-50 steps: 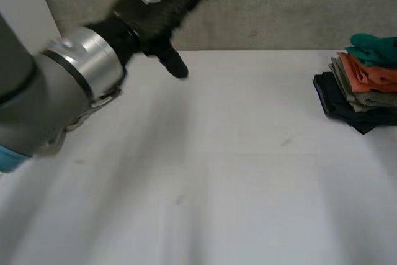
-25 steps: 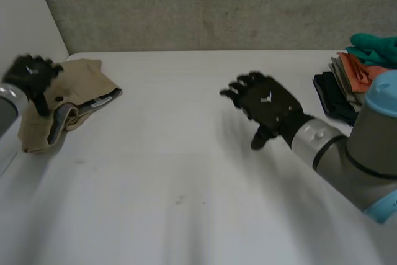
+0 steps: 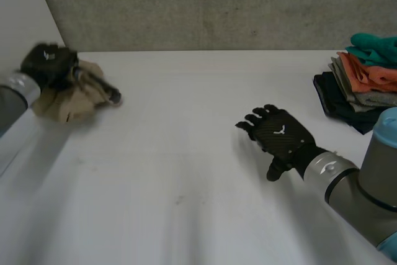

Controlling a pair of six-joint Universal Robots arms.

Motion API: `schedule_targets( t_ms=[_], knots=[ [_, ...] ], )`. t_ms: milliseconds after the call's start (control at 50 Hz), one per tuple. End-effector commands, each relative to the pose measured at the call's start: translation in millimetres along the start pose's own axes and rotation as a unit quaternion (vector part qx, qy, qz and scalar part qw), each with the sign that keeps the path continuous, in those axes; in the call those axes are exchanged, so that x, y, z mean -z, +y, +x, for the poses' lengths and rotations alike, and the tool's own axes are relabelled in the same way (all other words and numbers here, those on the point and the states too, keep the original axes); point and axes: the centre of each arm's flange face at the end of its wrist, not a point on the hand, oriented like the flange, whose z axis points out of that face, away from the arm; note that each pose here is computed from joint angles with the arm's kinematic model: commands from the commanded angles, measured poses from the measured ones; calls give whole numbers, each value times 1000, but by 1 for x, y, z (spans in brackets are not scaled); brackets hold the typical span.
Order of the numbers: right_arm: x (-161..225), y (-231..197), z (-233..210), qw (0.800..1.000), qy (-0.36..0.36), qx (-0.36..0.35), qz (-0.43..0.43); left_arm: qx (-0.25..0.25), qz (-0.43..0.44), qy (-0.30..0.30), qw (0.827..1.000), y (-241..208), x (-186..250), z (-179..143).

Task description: Fold the laundry.

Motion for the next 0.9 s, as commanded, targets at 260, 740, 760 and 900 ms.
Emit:
schedule_targets(
  t_ms=[260, 740, 760, 900],
  knots=[
    [17, -17, 62, 988, 149, -43, 2, 137, 73, 244, 957, -121, 80, 261],
    [54, -51, 45, 990, 122, -60, -40, 83, 43, 79, 992, -120, 104, 157],
    [60, -55, 33, 991, 100, -68, -53, 83, 32, 71, 993, -112, 102, 151],
    [79, -69, -17, 995, 11, -77, -61, 65, -49, 60, 995, -45, 79, 127]
  ],
)
